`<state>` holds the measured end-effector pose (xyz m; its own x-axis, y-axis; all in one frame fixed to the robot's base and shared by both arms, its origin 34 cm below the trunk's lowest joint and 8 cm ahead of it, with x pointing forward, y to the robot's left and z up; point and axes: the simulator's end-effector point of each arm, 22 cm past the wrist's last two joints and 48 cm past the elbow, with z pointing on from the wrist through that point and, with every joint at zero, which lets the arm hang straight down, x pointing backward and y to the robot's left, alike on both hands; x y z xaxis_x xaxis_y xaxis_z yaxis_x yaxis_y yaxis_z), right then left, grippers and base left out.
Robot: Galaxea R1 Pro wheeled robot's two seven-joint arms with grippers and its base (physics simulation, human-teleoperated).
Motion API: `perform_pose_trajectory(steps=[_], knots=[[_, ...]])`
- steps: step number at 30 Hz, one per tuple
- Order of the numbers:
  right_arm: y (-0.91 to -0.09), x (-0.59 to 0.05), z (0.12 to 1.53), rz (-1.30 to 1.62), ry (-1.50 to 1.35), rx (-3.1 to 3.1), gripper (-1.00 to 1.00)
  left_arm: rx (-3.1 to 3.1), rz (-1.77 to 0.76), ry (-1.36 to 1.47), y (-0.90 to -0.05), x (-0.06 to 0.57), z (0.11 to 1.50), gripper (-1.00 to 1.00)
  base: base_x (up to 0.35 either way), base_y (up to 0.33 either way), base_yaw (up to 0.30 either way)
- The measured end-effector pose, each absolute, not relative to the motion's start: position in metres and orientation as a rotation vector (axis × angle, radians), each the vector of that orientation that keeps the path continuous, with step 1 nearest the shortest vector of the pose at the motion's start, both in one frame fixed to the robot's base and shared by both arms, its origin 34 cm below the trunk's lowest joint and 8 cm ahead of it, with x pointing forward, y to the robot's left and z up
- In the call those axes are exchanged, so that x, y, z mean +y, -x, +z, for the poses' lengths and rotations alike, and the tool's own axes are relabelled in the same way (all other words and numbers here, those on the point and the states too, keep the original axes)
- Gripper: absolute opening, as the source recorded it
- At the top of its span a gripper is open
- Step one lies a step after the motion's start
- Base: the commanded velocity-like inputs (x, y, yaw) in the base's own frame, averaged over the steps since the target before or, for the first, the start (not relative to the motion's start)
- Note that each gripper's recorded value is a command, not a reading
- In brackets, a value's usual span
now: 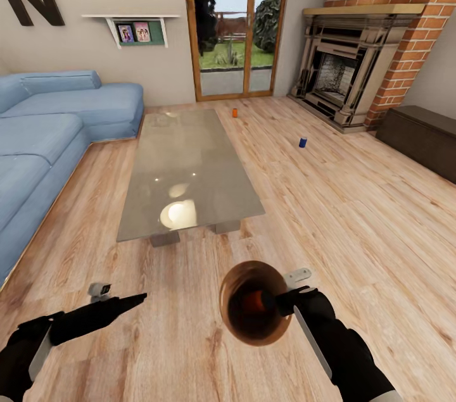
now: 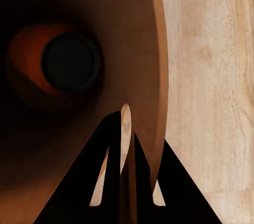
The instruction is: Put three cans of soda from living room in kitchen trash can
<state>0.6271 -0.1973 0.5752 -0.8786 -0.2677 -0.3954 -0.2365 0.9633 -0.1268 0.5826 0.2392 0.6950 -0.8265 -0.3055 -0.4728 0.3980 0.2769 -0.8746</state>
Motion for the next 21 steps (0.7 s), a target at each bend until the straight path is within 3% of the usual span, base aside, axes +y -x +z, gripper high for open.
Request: perform_pose_trajectory(steps=[6, 17, 21], knots=[[-0.627, -0.197, 0.575, -0.104, 0.361, 2.694, -1.0, 2.024, -1.508, -0.079, -0.571, 0.257, 0.663, 1.0, 0.0, 0.0, 0.0], [-0.628, -0.198, 0.576, -0.104, 0.358, 2.692, -1.0, 2.283, -1.013, 0.068, -0.59, 0.315, 0.579, 1.0, 0.0, 0.0, 0.0], [-0.628, -0.198, 0.576, -0.107, 0.359, 2.691, -1.0, 2.309, -0.949, 0.094, -0.592, 0.323, 0.57, 1.0, 0.031, -0.043, -0.039]])
